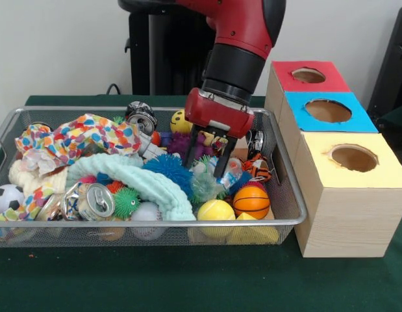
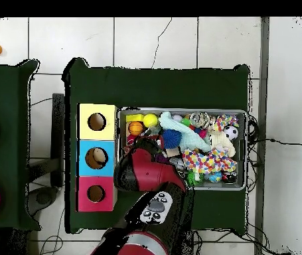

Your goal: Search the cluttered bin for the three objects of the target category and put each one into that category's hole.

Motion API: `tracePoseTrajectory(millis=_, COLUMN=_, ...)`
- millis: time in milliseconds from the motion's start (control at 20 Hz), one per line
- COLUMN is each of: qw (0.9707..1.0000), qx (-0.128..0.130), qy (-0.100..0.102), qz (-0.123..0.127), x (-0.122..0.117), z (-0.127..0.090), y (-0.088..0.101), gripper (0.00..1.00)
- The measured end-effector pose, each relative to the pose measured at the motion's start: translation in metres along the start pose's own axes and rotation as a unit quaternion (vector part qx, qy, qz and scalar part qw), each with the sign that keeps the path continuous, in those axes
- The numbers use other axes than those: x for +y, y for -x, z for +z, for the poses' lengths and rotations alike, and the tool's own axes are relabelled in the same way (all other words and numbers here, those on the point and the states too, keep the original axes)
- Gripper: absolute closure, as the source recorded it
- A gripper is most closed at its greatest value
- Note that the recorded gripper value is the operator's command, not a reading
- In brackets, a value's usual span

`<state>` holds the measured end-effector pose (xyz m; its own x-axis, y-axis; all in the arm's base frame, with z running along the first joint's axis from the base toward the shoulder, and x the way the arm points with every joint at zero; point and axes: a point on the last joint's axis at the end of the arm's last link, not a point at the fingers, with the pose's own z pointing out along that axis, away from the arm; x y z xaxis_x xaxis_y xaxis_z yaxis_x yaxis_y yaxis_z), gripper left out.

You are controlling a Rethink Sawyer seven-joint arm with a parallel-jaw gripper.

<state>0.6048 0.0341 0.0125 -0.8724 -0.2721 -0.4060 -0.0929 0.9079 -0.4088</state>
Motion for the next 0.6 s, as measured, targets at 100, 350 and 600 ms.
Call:
tracePoseTrajectory(millis=100, qw=1.0, qx=-0.001, qy=0.004, qz=0.001, x=0.004, z=0.0, y=0.001, gripper=0.0)
tracePoseTrajectory(millis=350, qw=0.9998, qx=0.001, qy=0.015, qz=0.009, x=0.01, z=0.004, y=0.0, gripper=0.0)
tracePoseTrajectory(millis=600, qw=0.9993, qx=0.006, qy=0.025, qz=0.026, x=0.009, z=0.011, y=-0.004, gripper=0.0)
